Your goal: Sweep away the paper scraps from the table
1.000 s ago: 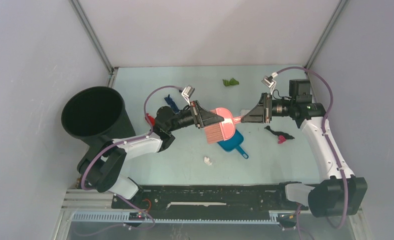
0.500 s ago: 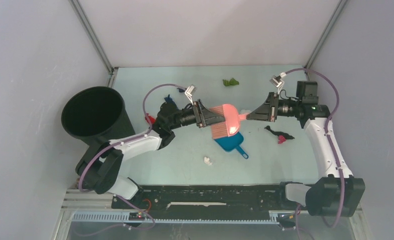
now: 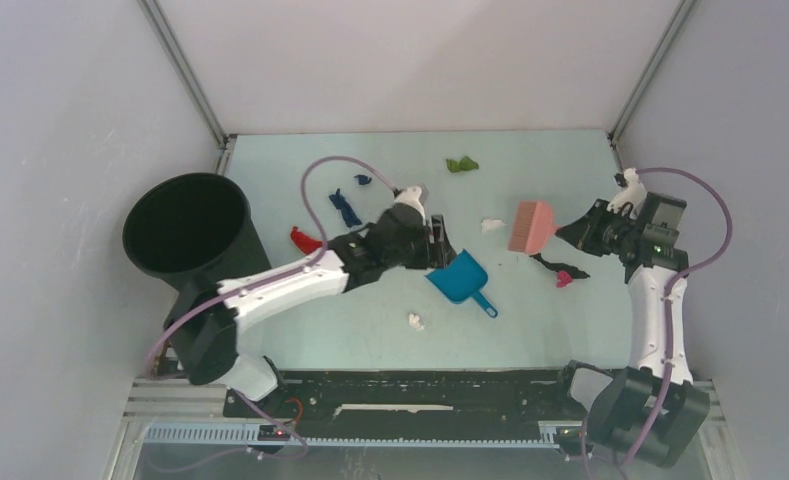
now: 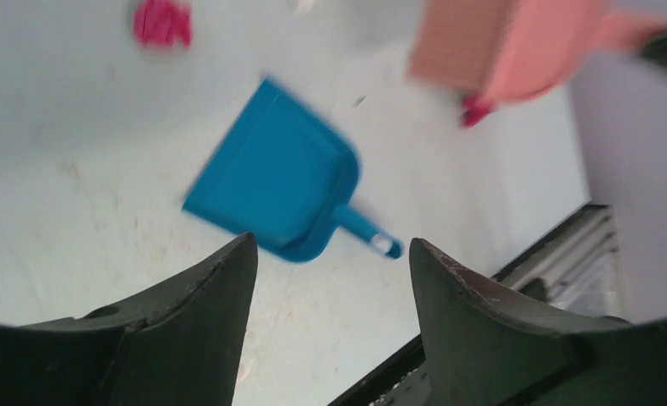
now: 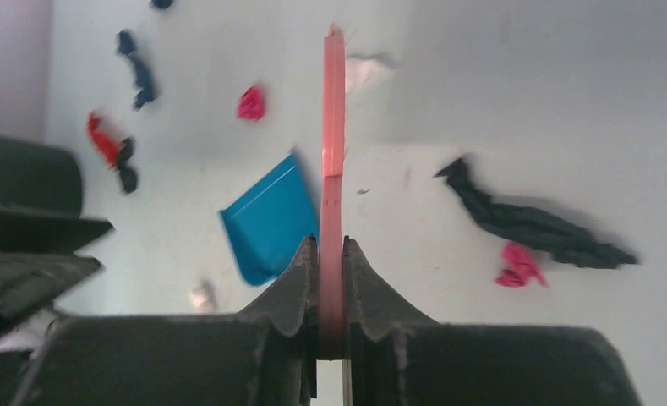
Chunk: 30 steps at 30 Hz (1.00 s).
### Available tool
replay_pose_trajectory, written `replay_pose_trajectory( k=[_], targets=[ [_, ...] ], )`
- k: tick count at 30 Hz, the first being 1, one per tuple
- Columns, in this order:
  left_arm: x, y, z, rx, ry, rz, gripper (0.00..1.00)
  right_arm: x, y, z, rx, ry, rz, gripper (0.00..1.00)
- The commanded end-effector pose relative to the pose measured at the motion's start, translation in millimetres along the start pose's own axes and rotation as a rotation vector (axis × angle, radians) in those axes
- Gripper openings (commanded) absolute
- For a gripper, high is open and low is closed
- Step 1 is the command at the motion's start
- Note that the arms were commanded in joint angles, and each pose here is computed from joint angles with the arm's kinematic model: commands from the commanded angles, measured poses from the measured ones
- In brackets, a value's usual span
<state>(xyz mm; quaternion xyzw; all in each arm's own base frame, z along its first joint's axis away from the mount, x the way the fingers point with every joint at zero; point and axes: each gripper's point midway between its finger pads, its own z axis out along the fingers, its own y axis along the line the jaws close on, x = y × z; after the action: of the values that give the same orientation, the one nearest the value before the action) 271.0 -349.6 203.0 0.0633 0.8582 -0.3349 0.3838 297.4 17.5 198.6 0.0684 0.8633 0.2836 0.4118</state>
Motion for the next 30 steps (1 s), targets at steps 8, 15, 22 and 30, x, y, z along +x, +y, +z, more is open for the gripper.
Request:
replay_pose_trajectory(
  k=[8, 15, 22, 30],
  targets=[
    [88.2, 29.6, 56.0, -0.245, 0.082, -0.461, 0.66, -29.9, -16.4, -16.1, 0.11, -0.177, -0.104, 0.0],
    [131.7, 35.8, 76.8, -0.29, 0.186, -0.529, 0.51, -28.6, -11.0, -16.7, 0.083, -0.173, -0.115, 0.0],
    [137.2, 41.0, 83.5, -0.33, 0.202, -0.501, 0.44, -28.7, -4.1, -18.6, 0.058, -0.178, -0.127, 0.0],
    [118.7, 44.0, 80.8, -0.352, 0.171, -0.379, 0.26, -29.0, -3.3, -20.2, 0.059, -0.182, -0.138, 0.0]
  ],
)
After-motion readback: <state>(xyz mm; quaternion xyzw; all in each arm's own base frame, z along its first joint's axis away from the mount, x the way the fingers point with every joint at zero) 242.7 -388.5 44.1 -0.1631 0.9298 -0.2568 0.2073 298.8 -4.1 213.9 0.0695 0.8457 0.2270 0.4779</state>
